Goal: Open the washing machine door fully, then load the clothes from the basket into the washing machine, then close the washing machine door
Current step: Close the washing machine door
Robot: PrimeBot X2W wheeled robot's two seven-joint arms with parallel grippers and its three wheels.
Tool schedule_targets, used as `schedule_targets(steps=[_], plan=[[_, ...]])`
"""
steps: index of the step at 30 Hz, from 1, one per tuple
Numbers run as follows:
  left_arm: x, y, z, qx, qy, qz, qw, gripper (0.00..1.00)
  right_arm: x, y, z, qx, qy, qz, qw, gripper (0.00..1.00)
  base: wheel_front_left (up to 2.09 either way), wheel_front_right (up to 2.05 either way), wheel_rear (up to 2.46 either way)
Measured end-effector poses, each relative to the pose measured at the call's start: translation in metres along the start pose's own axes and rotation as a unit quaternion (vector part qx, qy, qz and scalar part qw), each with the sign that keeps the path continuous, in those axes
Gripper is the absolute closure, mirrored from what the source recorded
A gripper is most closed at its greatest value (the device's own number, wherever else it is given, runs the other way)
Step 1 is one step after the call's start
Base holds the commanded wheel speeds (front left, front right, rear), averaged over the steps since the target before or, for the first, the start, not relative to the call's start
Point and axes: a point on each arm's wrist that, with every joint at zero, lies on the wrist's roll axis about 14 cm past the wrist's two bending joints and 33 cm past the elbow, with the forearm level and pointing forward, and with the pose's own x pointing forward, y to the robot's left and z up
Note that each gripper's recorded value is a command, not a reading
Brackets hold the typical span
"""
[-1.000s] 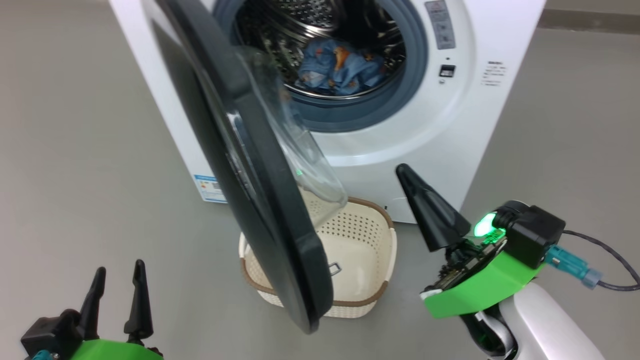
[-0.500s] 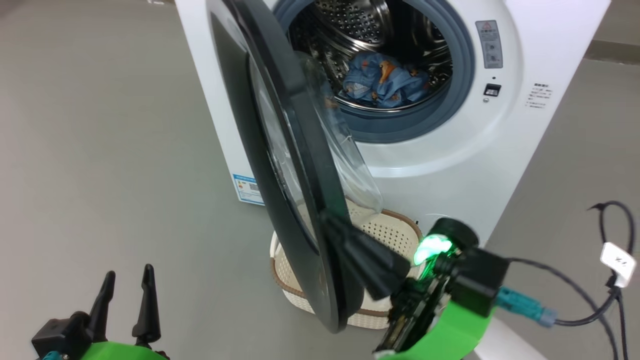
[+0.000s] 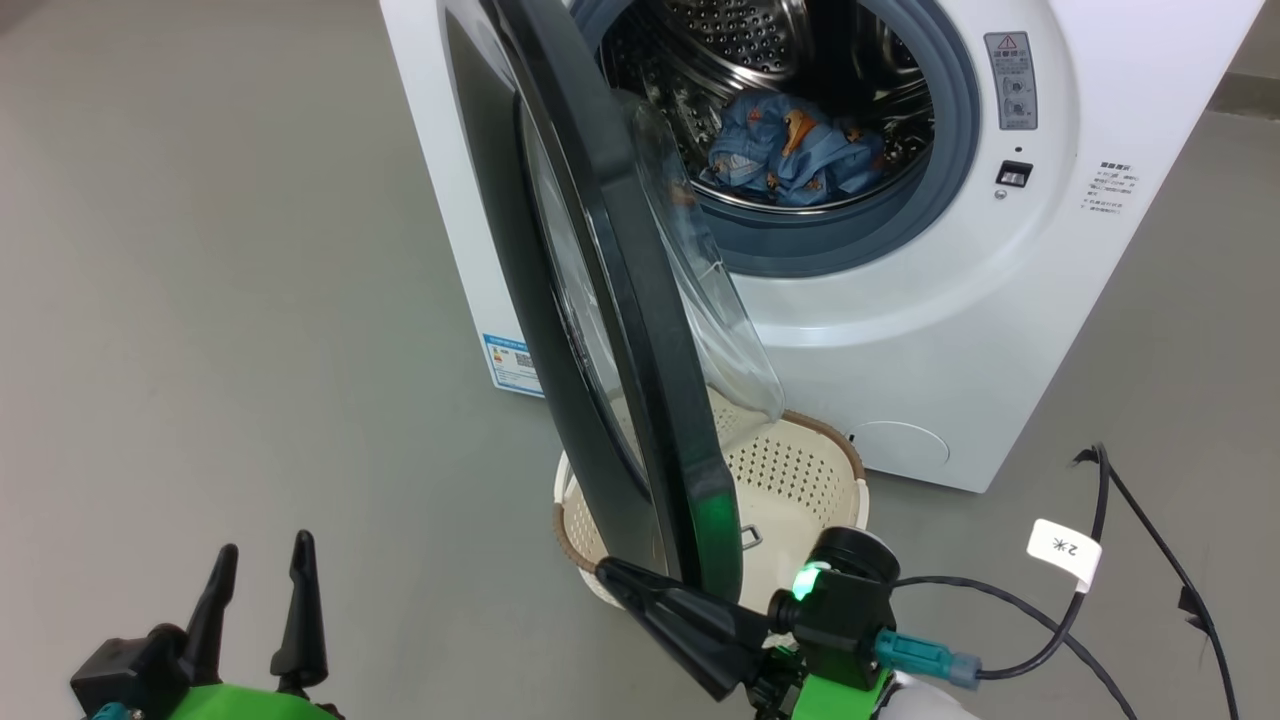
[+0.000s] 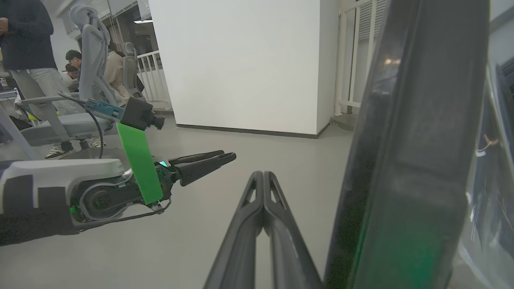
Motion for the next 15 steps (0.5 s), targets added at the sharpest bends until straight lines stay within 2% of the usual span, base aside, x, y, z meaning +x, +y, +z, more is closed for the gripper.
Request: schedule_targets(steps=[10,15], plan=[[0.005,-0.004,-0.006,-0.001,0.009,-0.005,1.000,0.00,-0.009,-0.028,-0.021,0.007,0.030,-0.043,0.999,1.00,0.00,0.00,0.00],[0.009,-0.006,-0.012,-0.001,0.017,-0.007,1.000,0.00,-0.021,-0.071,-0.018,0.000,0.026,-0.106,0.994,1.00,0.00,0.00,0.00]])
